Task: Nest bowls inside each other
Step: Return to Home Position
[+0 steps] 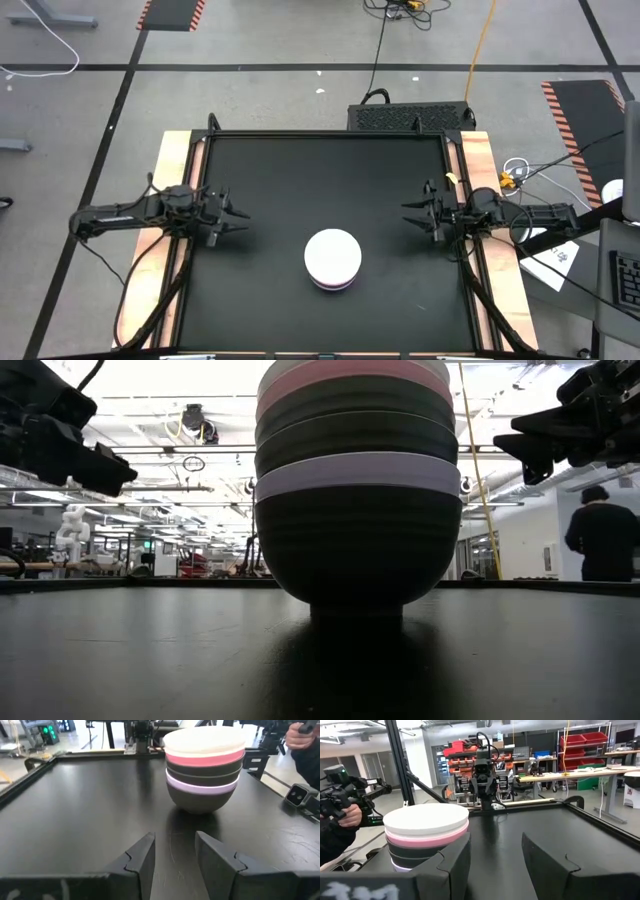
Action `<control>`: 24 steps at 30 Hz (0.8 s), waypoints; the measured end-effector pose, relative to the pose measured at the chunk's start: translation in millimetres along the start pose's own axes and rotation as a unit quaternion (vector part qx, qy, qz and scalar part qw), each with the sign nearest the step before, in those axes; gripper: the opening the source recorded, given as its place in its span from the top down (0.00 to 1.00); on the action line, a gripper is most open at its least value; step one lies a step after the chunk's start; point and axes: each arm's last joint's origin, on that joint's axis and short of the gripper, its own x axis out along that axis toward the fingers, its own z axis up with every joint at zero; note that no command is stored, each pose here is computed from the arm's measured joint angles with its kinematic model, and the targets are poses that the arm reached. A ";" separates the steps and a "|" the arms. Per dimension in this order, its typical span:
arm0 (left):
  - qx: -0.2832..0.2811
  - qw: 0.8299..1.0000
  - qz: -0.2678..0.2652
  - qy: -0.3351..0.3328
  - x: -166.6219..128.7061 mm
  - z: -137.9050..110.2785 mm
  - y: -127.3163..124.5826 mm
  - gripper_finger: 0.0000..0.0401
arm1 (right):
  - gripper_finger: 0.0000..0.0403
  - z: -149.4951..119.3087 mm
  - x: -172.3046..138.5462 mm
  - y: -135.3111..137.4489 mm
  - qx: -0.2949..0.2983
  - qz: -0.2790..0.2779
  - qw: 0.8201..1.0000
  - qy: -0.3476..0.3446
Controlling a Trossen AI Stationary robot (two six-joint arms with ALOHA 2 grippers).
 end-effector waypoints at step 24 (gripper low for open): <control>0.082 0.994 -0.031 -0.071 11.2 0.9 0.5 0.65 | 0.58 8.0 -1.1 -11.3 -0.049 -0.101 0.993 -0.042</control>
